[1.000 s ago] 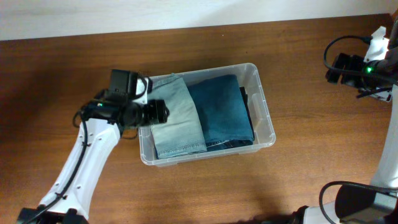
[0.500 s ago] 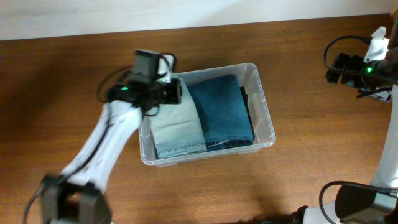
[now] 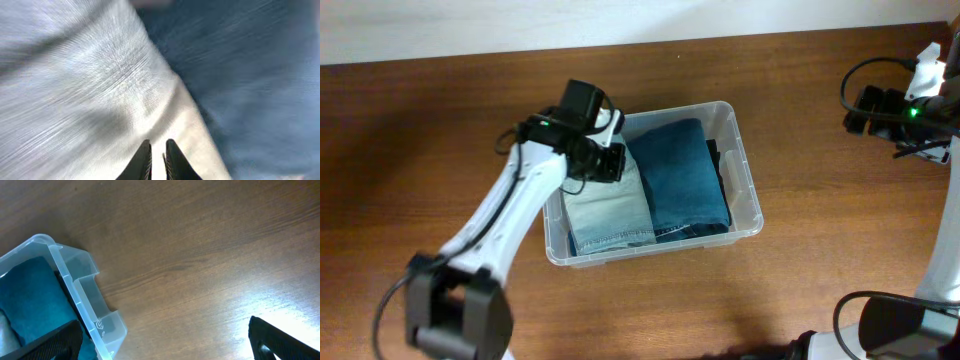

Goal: Pack container

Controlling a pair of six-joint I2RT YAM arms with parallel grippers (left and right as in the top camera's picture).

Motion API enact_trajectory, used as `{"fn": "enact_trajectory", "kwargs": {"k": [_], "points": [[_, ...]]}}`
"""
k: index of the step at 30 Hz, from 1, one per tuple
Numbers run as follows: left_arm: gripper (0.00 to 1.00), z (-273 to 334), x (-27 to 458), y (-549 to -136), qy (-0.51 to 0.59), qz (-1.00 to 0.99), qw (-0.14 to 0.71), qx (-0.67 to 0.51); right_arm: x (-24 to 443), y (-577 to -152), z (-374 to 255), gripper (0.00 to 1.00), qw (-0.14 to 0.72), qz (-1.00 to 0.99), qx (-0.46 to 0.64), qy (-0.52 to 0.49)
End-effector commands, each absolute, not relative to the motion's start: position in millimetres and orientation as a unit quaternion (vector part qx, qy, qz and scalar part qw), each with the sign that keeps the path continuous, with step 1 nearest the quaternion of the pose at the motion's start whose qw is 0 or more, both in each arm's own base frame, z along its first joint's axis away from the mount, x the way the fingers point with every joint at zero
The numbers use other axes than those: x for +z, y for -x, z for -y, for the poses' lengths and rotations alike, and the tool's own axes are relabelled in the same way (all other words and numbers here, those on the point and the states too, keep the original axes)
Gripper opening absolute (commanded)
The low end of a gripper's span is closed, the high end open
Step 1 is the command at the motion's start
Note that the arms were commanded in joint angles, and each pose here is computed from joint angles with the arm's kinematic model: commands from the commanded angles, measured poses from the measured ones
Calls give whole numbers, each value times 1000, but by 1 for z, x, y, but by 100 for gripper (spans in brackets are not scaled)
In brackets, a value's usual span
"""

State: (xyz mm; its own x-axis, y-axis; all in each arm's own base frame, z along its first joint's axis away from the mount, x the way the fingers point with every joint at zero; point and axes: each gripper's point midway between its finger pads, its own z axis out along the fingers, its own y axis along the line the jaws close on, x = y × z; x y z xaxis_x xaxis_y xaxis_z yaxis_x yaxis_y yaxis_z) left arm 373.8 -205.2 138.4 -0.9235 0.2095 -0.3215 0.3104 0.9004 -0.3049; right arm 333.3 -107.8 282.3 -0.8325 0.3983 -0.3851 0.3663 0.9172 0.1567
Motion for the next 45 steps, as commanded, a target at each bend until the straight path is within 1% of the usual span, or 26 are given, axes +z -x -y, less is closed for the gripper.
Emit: {"fn": "enact_trajectory", "kwargs": {"k": [1, 3, 5, 7, 11, 12, 17, 19, 22, 25, 28, 29, 30, 33, 34, 38, 42, 45], "points": [[13, 196, 225, -374, -154, -938, 249, -184, 295, -331, 108, 98, 227, -952, 36, -203], [13, 200, 230, -360, -164, -938, 241, -185, 295, -331, 108, 98, 227, -952, 36, -203], [13, 205, 221, -349, -172, -943, 219, -183, 295, -331, 108, 98, 227, -952, 36, -203], [13, 210, 203, -336, -181, -949, 187, -178, 295, -331, 108, 98, 227, -952, 36, -203], [13, 215, 153, -308, -187, -962, 112, -162, 294, -331, 108, 98, 227, -952, 35, -203], [13, 215, 130, -296, -180, -969, 76, -154, 295, -331, 108, 99, 227, -952, 36, -203], [13, 207, 92, -275, -178, -975, 18, -133, 294, -331, 108, 99, 227, -952, 36, -203], [13, 204, 90, -277, -175, -976, 17, -131, 294, -331, 108, 99, 227, -952, 36, -203], [12, 196, 102, -288, -164, -978, 38, -125, 294, -331, 108, 99, 227, -952, 36, -203], [11, 177, 132, -307, -143, -981, 81, -107, 296, -334, 99, 99, 231, -954, 58, -183], [13, 151, 175, -329, -109, -978, 151, -97, 298, -340, 82, 98, 237, -960, 67, -131], [16, 142, 188, -335, -97, -975, 175, -96, 298, -342, 77, 98, 239, -961, 67, -118], [41, 115, 213, -349, -62, -968, 227, -81, 300, -349, 62, 98, 247, -964, 65, -78], [93, 75, 236, -365, -11, -958, 282, -57, 302, -361, 46, 98, 260, -964, 41, -42], [99, 61, 241, -370, 8, -954, 294, -52, 302, -367, 38, 98, 265, -963, 35, -28], [99, 18, 244, -382, 62, -948, 311, -37, 303, -389, 13, 98, 288, -957, 23, 12], [99, -7, 244, -386, 93, -944, 315, -26, 310, -412, -2, 99, 323, -945, 27, 33], [100, -21, 246, -388, 102, -941, 322, -14, 311, -413, -2, 99, 327, -944, 26, 34]]}}
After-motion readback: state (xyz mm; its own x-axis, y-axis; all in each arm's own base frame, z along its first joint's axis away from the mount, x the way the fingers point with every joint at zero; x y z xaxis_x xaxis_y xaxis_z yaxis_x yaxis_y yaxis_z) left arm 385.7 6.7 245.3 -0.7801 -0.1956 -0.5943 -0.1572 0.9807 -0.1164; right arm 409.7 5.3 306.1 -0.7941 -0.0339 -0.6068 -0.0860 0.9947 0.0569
